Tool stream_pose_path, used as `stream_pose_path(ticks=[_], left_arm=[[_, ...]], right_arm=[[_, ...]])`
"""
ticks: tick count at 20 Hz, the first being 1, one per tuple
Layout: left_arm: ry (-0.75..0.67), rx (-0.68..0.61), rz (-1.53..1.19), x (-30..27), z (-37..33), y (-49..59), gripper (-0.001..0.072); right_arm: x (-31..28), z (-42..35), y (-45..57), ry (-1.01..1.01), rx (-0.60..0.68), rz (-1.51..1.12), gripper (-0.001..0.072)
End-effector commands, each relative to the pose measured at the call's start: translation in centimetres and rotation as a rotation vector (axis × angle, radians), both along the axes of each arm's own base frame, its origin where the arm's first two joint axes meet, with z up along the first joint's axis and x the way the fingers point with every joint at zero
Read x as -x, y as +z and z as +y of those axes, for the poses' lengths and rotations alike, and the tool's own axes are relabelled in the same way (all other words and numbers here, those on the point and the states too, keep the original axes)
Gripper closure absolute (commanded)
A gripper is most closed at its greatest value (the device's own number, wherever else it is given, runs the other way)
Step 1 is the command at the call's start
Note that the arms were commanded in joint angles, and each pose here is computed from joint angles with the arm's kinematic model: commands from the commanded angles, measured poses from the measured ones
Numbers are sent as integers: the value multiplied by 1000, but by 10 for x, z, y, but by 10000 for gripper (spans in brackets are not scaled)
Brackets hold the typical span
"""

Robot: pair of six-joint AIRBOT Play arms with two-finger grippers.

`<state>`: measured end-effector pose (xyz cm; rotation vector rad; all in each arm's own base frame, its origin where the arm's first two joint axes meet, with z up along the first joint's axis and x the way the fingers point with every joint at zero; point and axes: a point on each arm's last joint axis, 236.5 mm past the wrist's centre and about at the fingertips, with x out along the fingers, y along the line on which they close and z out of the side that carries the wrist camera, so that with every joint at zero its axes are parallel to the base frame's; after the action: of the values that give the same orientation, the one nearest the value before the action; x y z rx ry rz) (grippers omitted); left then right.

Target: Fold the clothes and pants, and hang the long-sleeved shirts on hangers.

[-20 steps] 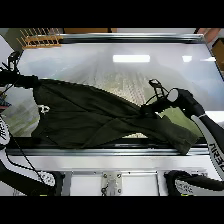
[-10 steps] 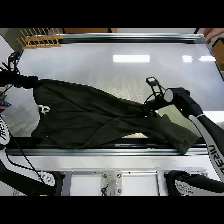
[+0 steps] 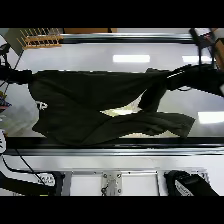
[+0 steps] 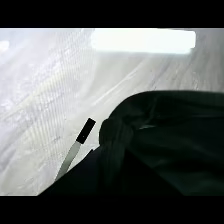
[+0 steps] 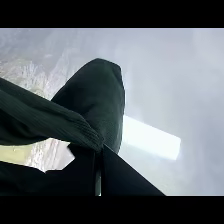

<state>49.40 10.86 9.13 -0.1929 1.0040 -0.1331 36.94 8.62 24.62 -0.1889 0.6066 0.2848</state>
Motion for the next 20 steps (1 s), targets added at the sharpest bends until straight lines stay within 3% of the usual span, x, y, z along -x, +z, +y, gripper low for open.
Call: stream_pose_path(ticks=[1, 7, 13, 15, 16, 20], left_arm=[[14, -17, -65, 10, -7, 41, 688], [21, -12, -90, 18, -16, 63, 688], [15, 36, 24, 17, -17, 21, 687], [13, 53, 64, 17, -18, 6, 687], [12, 61, 84, 18, -18, 0, 687], [4, 80, 139, 20, -19, -19, 687]], right_arm=[[47, -11, 43, -31, -51, -75, 697], [28, -18, 54, -137, -157, -119, 697], [-104, -11, -52, -189, -123, -14, 675], [-132, -16, -114, -225, -150, 100, 146], [-136, -16, -141, -236, -158, 166, 91], [-108, 6, -188, -208, -151, 378, 92]])
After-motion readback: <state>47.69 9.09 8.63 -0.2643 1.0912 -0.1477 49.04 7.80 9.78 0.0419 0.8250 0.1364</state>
